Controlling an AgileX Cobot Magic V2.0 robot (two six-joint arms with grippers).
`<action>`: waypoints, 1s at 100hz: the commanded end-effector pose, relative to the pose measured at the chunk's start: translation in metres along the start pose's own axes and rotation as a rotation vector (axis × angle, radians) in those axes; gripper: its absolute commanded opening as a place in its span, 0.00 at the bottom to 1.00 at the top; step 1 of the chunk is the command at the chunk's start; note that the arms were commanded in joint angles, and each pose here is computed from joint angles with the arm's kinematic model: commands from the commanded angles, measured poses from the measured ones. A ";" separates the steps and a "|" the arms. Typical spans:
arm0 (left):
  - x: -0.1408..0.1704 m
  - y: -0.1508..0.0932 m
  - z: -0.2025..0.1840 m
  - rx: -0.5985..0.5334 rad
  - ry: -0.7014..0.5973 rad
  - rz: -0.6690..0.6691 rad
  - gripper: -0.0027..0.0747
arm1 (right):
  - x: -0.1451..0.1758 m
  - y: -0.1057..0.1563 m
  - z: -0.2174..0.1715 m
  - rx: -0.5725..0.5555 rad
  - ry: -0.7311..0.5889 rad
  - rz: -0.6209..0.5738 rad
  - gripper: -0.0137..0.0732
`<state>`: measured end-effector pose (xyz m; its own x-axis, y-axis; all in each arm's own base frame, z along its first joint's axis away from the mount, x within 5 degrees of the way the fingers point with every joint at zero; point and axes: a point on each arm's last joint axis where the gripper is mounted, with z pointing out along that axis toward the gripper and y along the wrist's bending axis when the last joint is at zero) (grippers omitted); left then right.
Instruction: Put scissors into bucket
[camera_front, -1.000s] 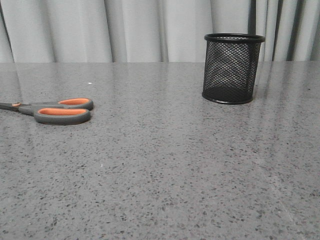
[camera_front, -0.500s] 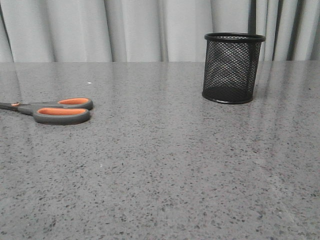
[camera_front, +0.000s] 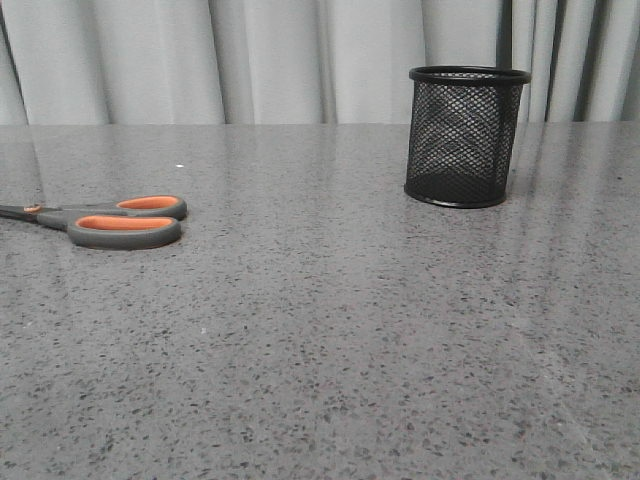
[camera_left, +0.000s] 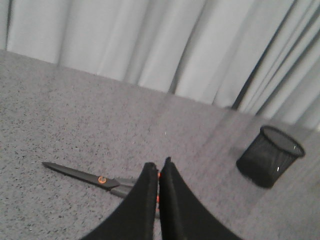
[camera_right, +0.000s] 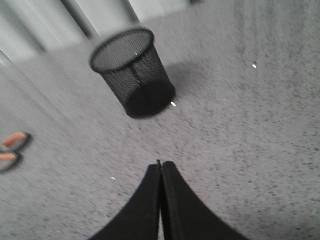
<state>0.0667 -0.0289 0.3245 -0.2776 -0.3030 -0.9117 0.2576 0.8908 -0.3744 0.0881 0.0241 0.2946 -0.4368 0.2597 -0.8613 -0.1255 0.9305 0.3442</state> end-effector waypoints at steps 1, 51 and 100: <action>-0.028 -0.010 0.007 0.003 0.061 0.108 0.01 | -0.029 0.004 0.010 0.039 0.030 -0.042 0.11; -0.078 -0.016 0.069 0.011 0.396 0.355 0.04 | -0.073 0.017 0.052 0.021 0.247 -0.095 0.17; -0.075 -0.005 0.125 0.123 0.694 0.511 0.53 | -0.084 0.022 0.050 0.007 0.259 -0.116 0.73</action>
<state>0.1924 -0.0499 0.3635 -0.6272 0.3890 -0.6748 0.5409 0.8409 -0.0179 0.1638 0.0349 0.3408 -0.6941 0.0746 -0.7160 -0.1595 0.9539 0.2541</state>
